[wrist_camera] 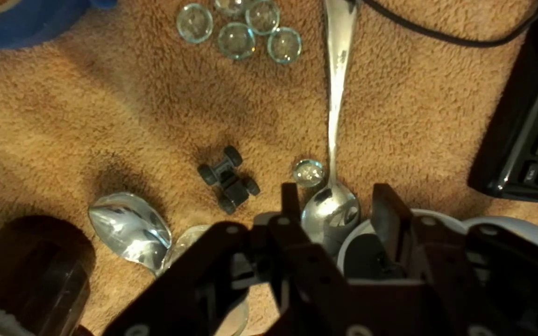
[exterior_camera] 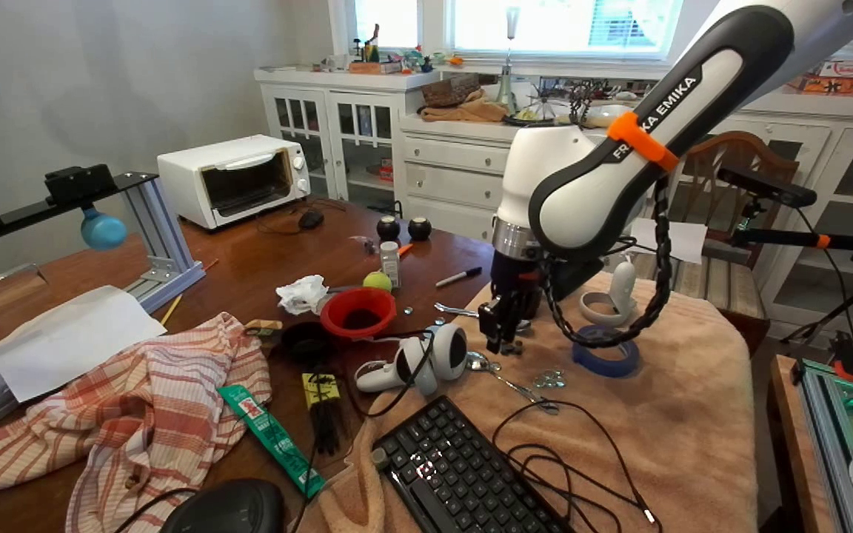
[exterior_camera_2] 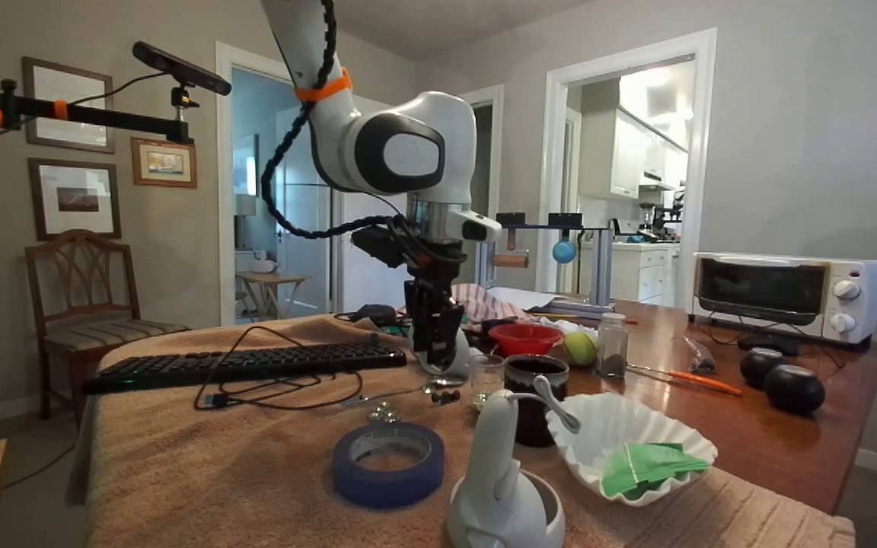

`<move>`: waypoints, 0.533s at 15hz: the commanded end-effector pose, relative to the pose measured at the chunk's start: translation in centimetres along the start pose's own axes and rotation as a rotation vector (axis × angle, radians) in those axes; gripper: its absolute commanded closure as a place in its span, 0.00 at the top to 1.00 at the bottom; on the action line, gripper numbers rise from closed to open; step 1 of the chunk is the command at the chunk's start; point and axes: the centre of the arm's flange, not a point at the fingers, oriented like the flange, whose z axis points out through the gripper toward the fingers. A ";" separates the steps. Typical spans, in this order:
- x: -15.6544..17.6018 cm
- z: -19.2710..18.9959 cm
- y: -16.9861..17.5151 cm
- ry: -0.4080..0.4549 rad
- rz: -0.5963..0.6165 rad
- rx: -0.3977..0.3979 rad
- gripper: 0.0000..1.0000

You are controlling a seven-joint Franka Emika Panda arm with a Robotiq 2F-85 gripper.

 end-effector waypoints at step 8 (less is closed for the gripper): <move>0.2 4.2 0.5 0.017 0.006 -0.018 0.36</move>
